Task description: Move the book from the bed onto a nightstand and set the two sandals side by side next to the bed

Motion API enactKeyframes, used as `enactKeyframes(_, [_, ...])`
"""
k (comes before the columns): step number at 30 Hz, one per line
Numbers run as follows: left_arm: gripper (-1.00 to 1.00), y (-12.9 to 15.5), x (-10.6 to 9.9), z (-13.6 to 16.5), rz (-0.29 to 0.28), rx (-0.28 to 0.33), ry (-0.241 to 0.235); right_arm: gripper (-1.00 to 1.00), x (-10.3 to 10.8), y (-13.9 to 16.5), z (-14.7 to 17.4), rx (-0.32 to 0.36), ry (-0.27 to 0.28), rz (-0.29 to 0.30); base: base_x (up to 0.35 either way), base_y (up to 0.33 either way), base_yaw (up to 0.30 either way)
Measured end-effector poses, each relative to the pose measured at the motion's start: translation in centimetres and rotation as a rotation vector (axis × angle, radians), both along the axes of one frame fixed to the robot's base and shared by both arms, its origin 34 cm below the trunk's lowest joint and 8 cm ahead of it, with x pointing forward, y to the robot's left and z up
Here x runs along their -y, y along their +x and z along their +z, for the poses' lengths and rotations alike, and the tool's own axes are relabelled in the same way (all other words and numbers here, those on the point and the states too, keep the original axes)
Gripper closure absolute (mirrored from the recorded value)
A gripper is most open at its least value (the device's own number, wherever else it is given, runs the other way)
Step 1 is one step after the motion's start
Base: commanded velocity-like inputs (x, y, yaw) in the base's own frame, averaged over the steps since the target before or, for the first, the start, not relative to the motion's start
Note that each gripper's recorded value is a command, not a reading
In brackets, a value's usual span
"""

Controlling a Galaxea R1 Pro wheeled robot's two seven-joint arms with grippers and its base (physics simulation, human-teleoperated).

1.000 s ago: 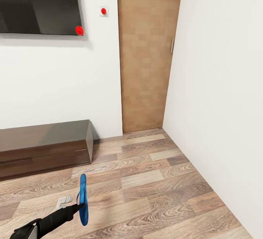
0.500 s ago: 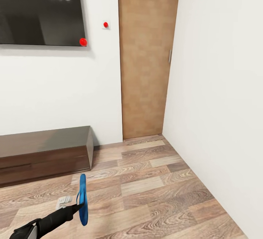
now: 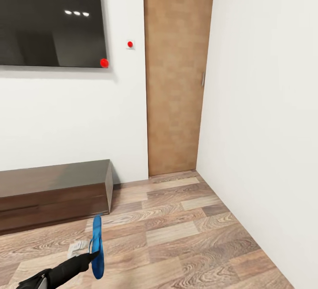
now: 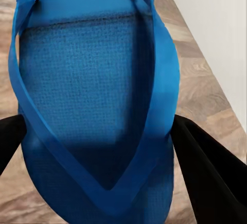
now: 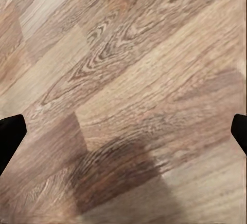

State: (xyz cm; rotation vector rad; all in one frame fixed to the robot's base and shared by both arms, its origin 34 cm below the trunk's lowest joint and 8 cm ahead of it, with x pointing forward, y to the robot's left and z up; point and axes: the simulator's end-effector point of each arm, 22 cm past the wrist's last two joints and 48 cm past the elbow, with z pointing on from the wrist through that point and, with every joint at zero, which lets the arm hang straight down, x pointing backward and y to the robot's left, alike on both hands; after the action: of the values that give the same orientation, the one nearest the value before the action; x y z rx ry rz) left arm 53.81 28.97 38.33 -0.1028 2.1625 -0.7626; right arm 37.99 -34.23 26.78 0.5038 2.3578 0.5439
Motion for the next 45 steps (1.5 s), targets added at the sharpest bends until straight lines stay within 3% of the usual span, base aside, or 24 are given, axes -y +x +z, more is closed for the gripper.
enactKeyframes(4, [1.0,-0.2,0.3,-2.3,0.079,-0.017,0.064,-1.0,-0.3,-1.6,-1.2,-0.03,0.016,-0.014,0.0,0.0,0.0])
enactKeyframes(10, [1.0,-0.5,2.0,-2.5,0.044,0.011,0.111,-1.0,0.1,-1.1,-0.7,-0.017,-0.008,-0.02,0.0,0.0,0.0])
enactKeyframes(15, [1.0,-0.8,1.5,-3.3,0.086,-0.037,0.166,-1.0,0.7,-0.3,0.7,0.017,-0.042,-0.023,0.0,0.0,0.0])
enactKeyframes(18, [1.0,-0.8,1.2,-3.1,0.106,-0.033,0.182,-1.0,1.0,0.4,1.8,0.055,-0.065,-0.024,0.0,0.0,0.0])
enactKeyframes(34, [1.0,-0.5,2.5,-0.4,0.104,-0.043,0.174,-1.0,1.1,1.4,5.4,0.062,-0.07,-0.03,0.0,0.0,0.0])
enactKeyframes(45, [1.0,-0.7,3.1,-0.7,0.1,-0.052,0.166,-1.0,1.2,1.2,5.3,0.058,-0.07,-0.03,0.0,0.0,0.0])
